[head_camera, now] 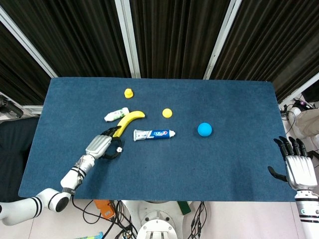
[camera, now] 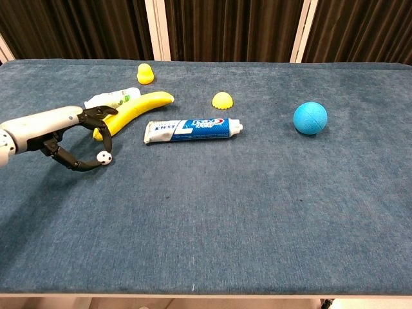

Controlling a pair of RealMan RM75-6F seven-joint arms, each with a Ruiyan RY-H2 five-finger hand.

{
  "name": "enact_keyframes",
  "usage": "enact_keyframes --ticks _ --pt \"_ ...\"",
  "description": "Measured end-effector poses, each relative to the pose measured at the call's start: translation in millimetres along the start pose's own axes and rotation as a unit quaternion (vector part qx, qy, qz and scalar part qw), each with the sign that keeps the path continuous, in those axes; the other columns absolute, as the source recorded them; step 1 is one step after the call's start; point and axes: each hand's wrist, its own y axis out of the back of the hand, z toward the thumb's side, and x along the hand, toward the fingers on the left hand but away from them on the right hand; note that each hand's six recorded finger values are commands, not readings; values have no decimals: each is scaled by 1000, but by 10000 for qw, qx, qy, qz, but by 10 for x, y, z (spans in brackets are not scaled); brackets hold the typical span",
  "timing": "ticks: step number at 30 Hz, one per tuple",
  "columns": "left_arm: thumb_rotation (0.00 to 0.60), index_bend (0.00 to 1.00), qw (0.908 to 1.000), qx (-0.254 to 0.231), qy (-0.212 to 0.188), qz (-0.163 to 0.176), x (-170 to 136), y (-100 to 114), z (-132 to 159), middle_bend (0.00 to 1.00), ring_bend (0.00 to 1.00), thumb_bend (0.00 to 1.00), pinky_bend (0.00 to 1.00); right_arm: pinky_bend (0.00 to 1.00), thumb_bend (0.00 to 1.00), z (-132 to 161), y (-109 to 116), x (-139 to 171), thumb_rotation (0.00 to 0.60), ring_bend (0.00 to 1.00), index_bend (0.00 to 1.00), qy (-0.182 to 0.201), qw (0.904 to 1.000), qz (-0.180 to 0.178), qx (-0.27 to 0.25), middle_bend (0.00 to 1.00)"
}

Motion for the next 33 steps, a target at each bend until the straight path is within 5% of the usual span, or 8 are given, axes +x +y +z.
enact_keyframes --ticks 18,24,33 --pt "600 552 9998 161 -87 60 -4 99 80 61 0 387 118 0 349 6 -1 1 600 93 186 22 10000 2 -17 156" --pt "600 552 9981 446 -388 163 -148 334 325 61 0 386 119 0 349 1 2 6 600 94 186 15 10000 15 -49 156" --pt "600 552 9933 912 -485 511 -399 974 594 61 0 386 119 0 350 0 2 15 600 93 186 18 10000 28 -57 156"
